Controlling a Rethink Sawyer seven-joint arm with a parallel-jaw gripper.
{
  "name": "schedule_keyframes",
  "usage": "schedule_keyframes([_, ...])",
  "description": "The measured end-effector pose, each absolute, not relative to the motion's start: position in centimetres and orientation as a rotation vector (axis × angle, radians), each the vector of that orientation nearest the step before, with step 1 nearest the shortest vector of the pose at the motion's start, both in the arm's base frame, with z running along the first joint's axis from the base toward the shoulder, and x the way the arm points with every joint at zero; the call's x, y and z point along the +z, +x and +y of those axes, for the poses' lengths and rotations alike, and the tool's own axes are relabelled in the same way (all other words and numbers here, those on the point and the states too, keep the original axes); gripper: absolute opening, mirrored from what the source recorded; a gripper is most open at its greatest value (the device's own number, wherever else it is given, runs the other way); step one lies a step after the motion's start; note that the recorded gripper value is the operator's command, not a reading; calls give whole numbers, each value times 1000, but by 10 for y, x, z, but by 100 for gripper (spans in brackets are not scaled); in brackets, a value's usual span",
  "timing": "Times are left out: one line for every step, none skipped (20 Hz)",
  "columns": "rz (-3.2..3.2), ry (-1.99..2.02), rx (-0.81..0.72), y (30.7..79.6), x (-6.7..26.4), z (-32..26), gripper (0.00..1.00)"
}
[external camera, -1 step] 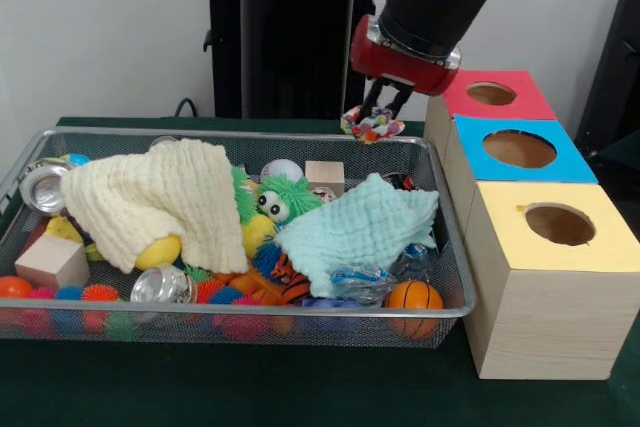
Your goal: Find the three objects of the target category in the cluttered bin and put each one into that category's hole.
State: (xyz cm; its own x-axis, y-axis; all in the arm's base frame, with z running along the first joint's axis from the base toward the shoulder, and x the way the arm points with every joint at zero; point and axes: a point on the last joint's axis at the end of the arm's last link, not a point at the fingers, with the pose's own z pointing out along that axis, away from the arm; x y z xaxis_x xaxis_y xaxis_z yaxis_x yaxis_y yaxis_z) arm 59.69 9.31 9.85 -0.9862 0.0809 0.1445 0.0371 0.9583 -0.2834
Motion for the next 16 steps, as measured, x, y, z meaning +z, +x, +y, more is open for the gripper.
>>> schedule_keyframes([-2963,-114,404,598,98,98,0])
schedule_keyframes([-2970,-135,386,599,98,102,0])
schedule_keyframes([-2988,-189,343,602,98,111,0])
schedule_keyframes([-3002,-240,305,604,98,118,0])
schedule_keyframes([-3010,-272,281,605,97,123,0])
schedule_keyframes([-3018,-305,258,606,97,127,0])
schedule_keyframes([-3027,-353,228,608,96,133,0])
schedule_keyframes([-3030,-385,211,609,96,137,0])
schedule_keyframes([-3032,-419,196,609,95,141,0])
schedule_keyframes([-3033,-454,181,609,94,145,0])
schedule_keyframes([-3030,-509,163,610,92,152,0])
schedule_keyframes([-3028,-525,159,610,92,154,0])
schedule_keyframes([-3025,-549,156,610,92,156,0])
schedule_keyframes([-3023,-564,156,610,93,157,0])
schedule_keyframes([-3014,-615,162,609,95,158,0])
schedule_keyframes([-3012,-627,163,609,95,158,0])
